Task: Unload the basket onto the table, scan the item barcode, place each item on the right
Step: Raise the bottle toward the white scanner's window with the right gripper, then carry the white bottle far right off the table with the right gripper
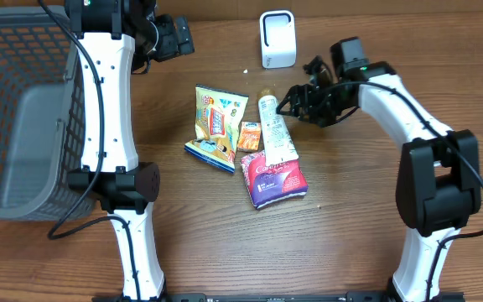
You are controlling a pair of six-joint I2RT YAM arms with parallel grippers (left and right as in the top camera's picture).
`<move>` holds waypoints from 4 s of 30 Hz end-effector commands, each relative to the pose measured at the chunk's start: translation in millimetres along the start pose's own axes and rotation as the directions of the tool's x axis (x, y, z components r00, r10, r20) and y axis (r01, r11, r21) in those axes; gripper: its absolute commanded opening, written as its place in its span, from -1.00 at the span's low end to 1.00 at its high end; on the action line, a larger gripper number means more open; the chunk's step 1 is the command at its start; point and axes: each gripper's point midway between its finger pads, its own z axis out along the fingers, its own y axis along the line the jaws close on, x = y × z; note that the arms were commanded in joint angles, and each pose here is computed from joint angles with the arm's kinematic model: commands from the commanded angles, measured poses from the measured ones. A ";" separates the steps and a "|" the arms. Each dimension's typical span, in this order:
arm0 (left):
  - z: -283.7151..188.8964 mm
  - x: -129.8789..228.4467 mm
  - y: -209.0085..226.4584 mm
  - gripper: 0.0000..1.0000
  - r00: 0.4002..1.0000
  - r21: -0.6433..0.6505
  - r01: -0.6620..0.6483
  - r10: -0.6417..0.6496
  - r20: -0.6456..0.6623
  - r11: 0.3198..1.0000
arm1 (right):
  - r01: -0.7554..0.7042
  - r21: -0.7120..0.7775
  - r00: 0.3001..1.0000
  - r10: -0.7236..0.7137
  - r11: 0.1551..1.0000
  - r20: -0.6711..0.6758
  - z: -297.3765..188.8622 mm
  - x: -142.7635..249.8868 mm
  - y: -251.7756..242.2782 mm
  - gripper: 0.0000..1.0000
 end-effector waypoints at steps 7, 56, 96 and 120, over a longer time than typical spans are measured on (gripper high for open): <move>-5.8 -0.7 -1.2 0.99 1.000 0.002 -0.004 0.004 0.014 1.000 | -0.089 0.120 0.994 0.096 0.989 -0.048 43.9 18.3 -15.6 0.39; -5.8 -0.7 -1.2 0.99 1.000 0.002 -0.004 0.004 0.014 1.000 | 0.360 0.224 0.908 -0.395 0.906 0.141 -42.9 -83.5 37.4 -0.93; -5.8 -0.7 -1.2 0.99 1.000 0.002 -0.004 0.004 0.014 1.000 | 0.061 0.942 0.645 -0.734 0.329 0.214 -112.3 -192.7 16.9 -0.92; -5.8 -0.7 -1.2 0.99 1.000 0.002 -0.004 0.004 0.014 1.000 | 0.145 0.989 0.609 -0.787 -0.019 -0.105 -53.5 -191.7 10.7 -0.92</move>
